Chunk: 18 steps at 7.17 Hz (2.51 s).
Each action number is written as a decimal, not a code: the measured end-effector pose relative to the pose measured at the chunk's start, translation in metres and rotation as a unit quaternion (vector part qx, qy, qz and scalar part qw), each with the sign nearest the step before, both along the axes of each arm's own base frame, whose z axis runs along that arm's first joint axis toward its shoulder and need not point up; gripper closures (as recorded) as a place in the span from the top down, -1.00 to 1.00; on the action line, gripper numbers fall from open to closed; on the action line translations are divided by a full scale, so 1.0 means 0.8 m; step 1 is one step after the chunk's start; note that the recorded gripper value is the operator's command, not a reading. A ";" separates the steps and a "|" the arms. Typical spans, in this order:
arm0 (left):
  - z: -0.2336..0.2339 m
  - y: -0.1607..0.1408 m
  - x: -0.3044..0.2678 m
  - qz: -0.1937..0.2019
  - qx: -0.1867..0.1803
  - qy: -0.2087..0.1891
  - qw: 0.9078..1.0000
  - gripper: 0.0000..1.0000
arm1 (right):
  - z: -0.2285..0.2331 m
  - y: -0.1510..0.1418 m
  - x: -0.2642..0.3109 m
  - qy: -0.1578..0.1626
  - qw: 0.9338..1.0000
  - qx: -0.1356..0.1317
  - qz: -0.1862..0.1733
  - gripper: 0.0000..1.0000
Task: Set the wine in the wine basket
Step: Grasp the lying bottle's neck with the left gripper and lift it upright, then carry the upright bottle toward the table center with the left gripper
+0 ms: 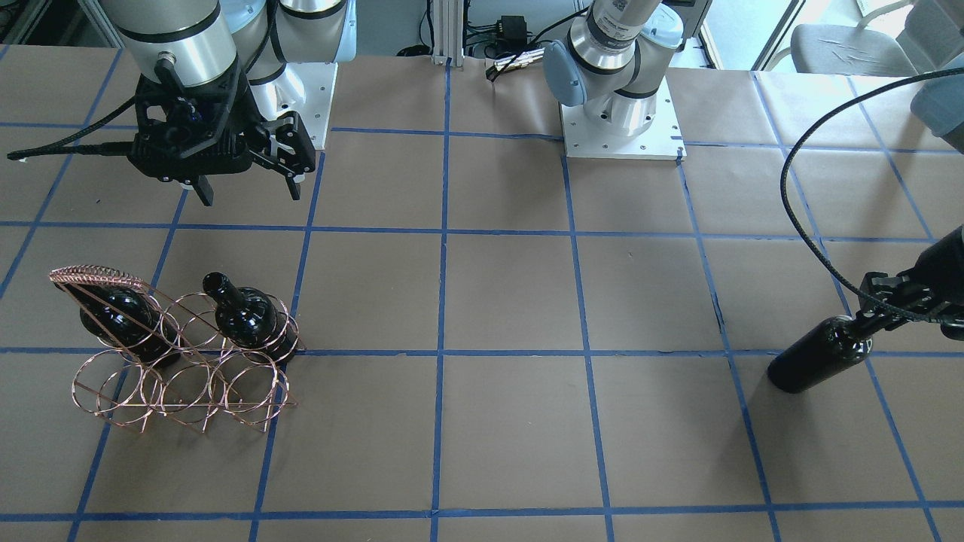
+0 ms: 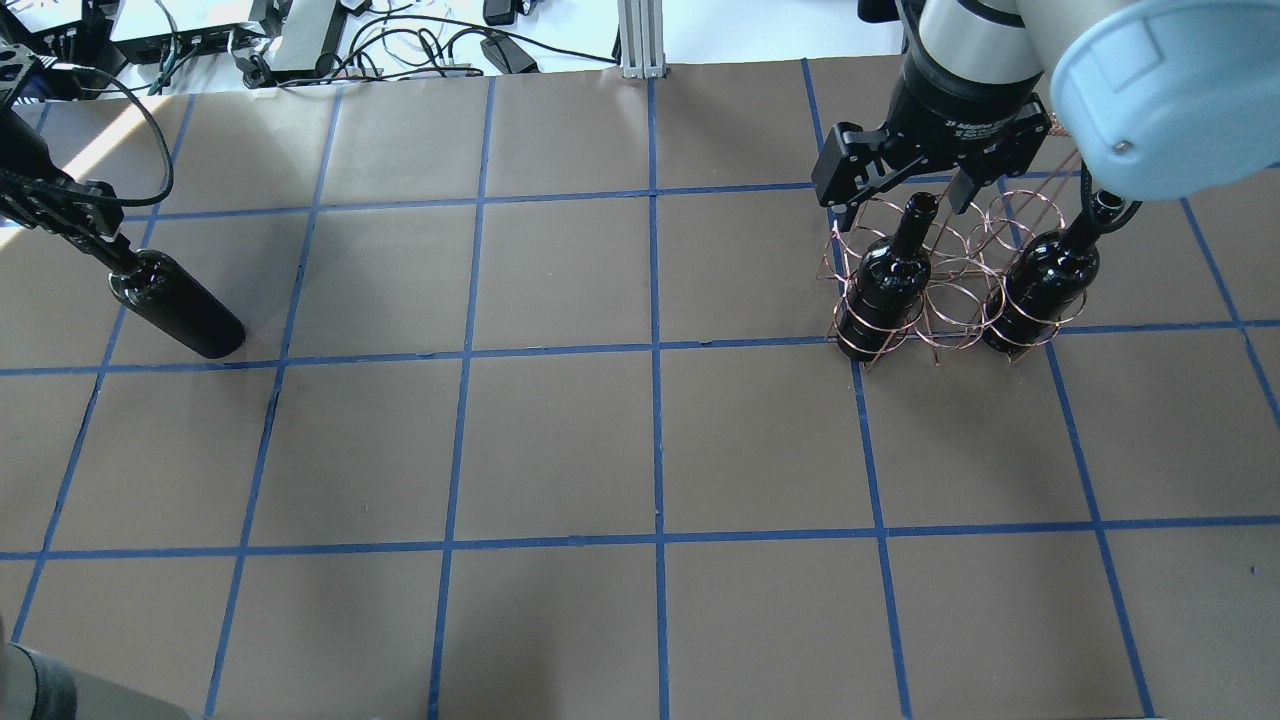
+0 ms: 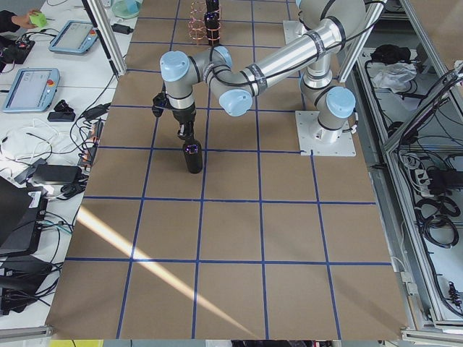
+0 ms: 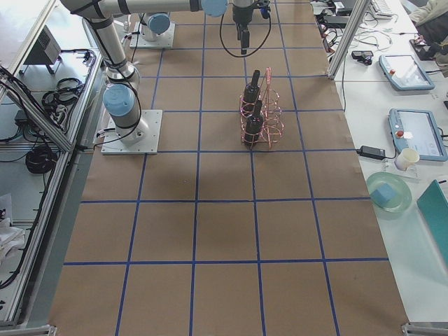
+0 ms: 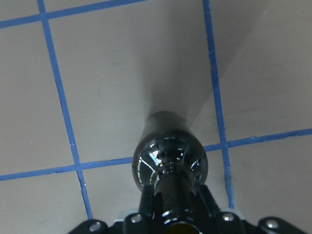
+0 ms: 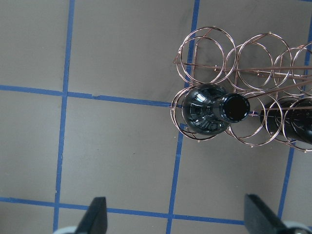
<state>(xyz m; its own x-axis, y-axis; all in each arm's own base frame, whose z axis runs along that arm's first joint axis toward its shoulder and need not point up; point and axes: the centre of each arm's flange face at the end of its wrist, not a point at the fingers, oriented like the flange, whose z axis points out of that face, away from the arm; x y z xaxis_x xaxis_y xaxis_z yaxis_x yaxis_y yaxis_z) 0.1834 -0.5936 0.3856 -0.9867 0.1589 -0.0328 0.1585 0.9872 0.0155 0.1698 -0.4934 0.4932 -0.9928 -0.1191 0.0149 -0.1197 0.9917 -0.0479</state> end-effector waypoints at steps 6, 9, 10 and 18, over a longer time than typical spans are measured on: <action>0.052 0.014 -0.101 0.016 -0.003 0.003 1.000 -1.00 | -0.003 0.001 0.001 -0.001 1.000 0.002 0.001 1.00; 0.063 0.042 -0.301 0.099 -0.013 0.014 0.995 -1.00 | -0.003 0.001 0.001 -0.001 1.000 0.003 0.001 1.00; 0.062 0.052 -0.361 0.102 -0.022 0.018 0.994 -1.00 | -0.003 0.001 0.001 -0.002 1.000 0.003 0.001 1.00; 0.057 0.178 -0.513 0.092 0.029 0.048 0.994 -1.00 | -0.002 0.002 0.002 0.000 1.000 0.002 0.001 1.00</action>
<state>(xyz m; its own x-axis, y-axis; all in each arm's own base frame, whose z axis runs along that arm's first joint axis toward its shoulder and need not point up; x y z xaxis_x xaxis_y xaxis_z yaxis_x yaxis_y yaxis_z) -0.2267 -0.4513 0.4316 -0.9974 -0.0257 0.0666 -0.0213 0.9975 0.0668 0.1712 -0.4920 0.4916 -0.9925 -0.1213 0.0149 -0.1219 0.9915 -0.0445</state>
